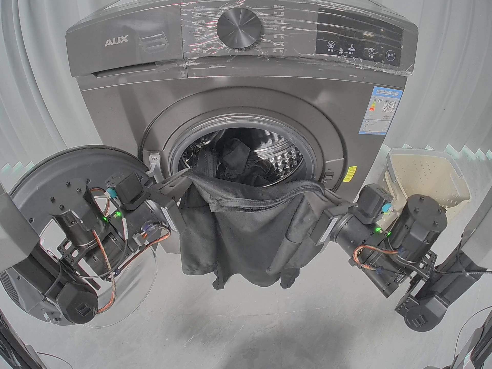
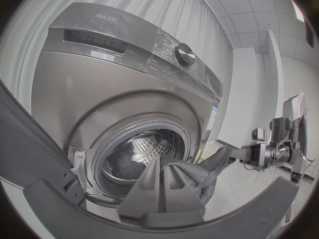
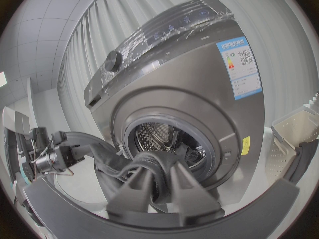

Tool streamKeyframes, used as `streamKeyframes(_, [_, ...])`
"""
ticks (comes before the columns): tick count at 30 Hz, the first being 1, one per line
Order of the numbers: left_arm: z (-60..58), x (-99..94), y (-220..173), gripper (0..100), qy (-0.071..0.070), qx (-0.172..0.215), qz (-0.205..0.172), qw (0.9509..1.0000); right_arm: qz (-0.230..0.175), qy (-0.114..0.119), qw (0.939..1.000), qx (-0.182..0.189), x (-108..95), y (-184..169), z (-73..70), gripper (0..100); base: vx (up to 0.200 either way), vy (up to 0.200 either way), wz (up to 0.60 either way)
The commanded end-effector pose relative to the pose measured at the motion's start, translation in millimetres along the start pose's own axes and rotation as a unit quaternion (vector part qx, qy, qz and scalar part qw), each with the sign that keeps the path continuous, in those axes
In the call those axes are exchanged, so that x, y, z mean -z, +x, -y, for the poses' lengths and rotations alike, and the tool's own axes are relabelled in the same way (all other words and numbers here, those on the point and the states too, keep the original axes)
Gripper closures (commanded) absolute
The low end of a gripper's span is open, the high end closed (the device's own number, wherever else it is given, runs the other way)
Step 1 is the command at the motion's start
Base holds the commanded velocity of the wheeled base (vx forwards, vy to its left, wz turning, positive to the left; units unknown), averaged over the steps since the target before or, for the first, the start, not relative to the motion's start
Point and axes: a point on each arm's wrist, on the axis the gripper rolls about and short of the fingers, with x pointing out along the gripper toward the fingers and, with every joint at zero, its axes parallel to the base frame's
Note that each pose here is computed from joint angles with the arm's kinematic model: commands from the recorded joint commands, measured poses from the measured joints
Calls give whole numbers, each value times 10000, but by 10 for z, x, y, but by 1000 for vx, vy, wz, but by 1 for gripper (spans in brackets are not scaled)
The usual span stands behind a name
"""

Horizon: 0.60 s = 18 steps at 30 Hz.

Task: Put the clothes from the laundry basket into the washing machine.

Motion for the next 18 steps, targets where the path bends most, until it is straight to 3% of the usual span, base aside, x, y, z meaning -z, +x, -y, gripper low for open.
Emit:
streamKeyframes(1, [-10,10,109,100,-10,5,80,10000,-684,-184,9974,128,391,-9,80,0,0,0,0])
streamKeyframes(6, [3,-84,202,100,20,9,309,9995,-1729,-425,9838,199,903,-159,206,0,0,0,0])
streamKeyframes(8, [24,-99,231,100,15,41,338,9994,-2036,-488,9778,53,1031,-251,157,0,0,0,0])
streamKeyframes(15, [72,-70,295,100,-6,123,334,9994,-2348,-561,9699,-307,1186,-362,-24,0,0,0,0])
streamKeyframes(18, [113,-46,307,100,-21,191,337,9992,-2282,-574,9714,-320,1225,-290,-44,0,0,0,0])
